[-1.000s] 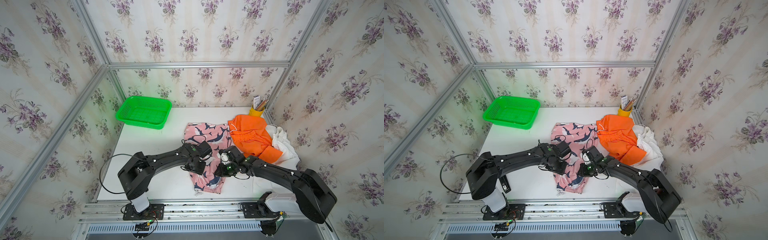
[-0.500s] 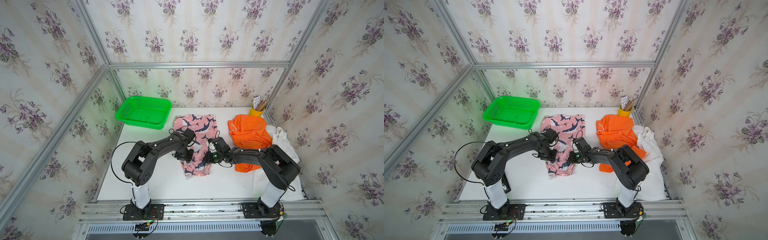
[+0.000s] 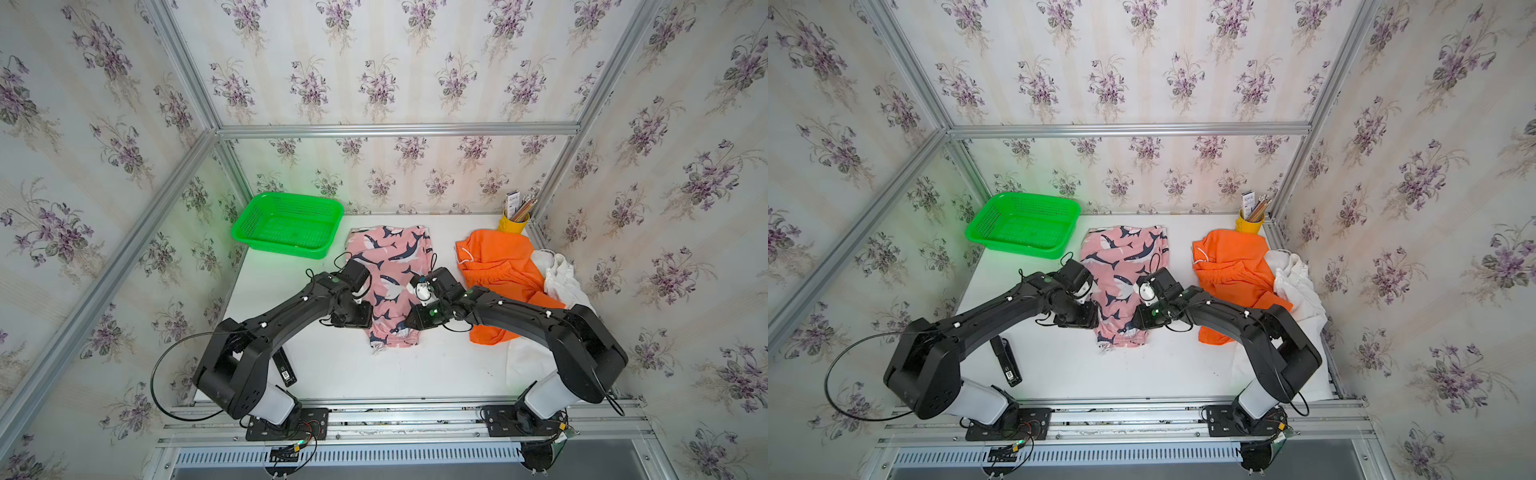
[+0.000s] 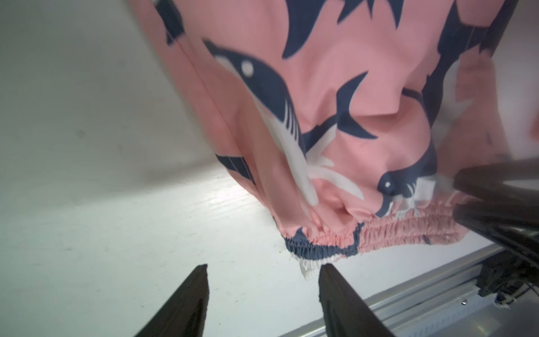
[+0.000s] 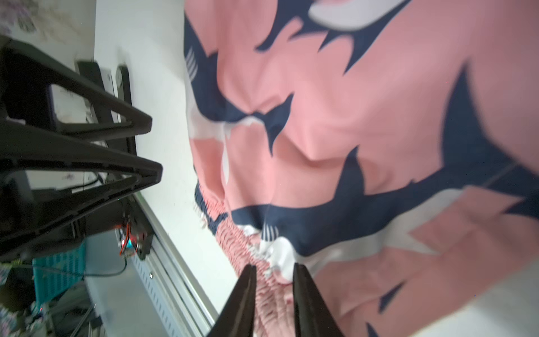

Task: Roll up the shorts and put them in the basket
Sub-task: Roll the shorts at the center of the board.

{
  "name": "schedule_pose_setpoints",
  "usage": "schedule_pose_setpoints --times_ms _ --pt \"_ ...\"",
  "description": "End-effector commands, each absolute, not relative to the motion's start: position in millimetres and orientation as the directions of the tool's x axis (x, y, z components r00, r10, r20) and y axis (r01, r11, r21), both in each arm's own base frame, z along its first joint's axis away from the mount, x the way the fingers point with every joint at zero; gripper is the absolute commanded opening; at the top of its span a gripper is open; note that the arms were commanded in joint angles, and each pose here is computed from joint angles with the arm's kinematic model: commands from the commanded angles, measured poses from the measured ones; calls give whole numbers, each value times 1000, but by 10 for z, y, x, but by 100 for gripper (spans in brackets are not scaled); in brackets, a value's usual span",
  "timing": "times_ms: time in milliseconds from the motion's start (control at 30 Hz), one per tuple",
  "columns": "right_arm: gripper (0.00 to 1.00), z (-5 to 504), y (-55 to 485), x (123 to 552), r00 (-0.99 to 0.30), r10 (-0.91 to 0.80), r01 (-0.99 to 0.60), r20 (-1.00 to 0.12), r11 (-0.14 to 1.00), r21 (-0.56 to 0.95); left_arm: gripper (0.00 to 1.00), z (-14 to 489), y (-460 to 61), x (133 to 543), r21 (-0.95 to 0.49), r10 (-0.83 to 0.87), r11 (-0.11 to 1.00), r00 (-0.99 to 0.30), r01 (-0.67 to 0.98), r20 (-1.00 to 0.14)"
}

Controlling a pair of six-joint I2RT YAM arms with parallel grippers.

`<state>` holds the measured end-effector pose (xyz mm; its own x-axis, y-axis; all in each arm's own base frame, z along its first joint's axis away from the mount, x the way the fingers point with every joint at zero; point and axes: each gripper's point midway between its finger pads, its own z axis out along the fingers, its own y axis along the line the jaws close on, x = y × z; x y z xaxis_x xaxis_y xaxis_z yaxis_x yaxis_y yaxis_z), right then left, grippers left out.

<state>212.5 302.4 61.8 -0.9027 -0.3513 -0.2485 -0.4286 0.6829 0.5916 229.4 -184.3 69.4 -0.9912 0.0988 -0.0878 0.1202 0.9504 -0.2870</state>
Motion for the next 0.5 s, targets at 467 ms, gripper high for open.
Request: schedule_pose_setpoints --times_ms 467 --pt "21 154 2920 1904 -883 -446 -441 -147 679 587 41 302 -2202 2212 -406 18 914 -1000 14 7"
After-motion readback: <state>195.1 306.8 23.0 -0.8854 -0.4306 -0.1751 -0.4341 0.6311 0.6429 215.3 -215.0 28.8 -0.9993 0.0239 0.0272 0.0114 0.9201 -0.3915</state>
